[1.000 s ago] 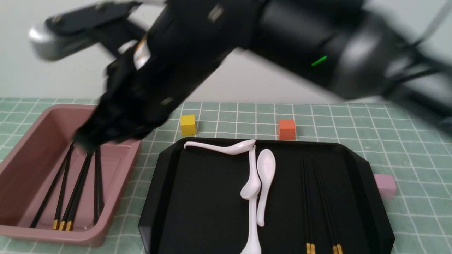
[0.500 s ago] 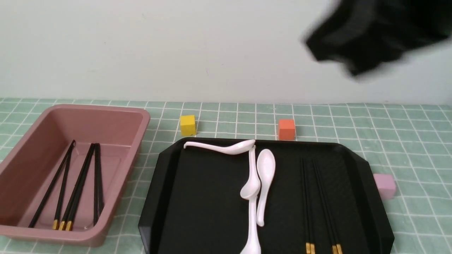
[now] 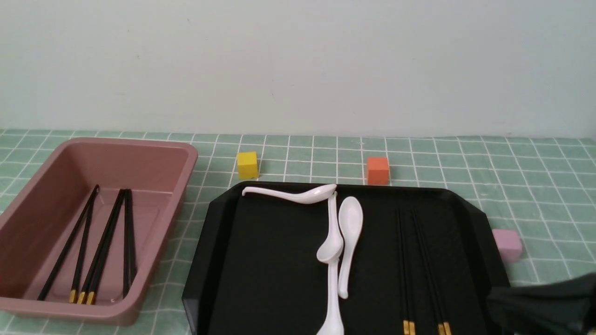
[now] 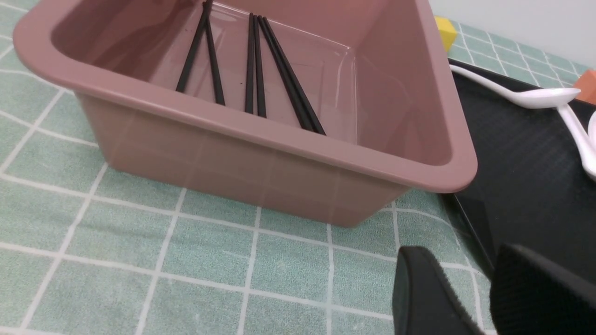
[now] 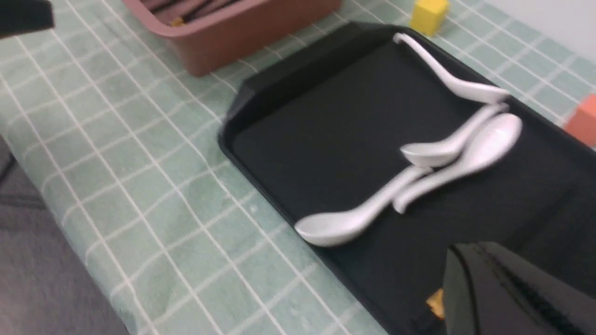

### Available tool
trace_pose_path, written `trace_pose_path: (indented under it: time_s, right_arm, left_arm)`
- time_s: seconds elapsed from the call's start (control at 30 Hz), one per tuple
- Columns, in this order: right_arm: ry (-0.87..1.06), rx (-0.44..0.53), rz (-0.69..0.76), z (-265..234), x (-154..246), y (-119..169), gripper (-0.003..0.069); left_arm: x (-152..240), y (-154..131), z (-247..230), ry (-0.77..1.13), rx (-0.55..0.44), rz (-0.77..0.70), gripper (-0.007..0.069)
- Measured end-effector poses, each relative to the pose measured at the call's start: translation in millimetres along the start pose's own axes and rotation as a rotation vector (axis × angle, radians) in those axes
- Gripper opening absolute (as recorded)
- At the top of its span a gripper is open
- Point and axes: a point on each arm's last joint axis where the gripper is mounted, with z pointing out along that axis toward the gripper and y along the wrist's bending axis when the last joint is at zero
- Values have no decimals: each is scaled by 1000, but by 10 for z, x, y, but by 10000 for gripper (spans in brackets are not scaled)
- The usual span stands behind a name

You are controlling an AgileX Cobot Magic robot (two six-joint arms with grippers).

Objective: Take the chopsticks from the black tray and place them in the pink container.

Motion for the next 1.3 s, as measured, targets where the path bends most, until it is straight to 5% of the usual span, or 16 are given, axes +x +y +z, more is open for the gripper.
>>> trace_pose_path:
  time_s: [0.37,1.07,1.3]
  right_arm:
    - [-226,-121,-72,231,448,84,5]
    - [-218,-115,-29,170,551,58,22]
    - [-326,101,93,-12,752,-211,30]
  left_arm:
    - [0,0,0,0,0,-1,238]
    - [0,0,0,0,0,-1,238]
    - [0,0,0,0,0,-1,238]
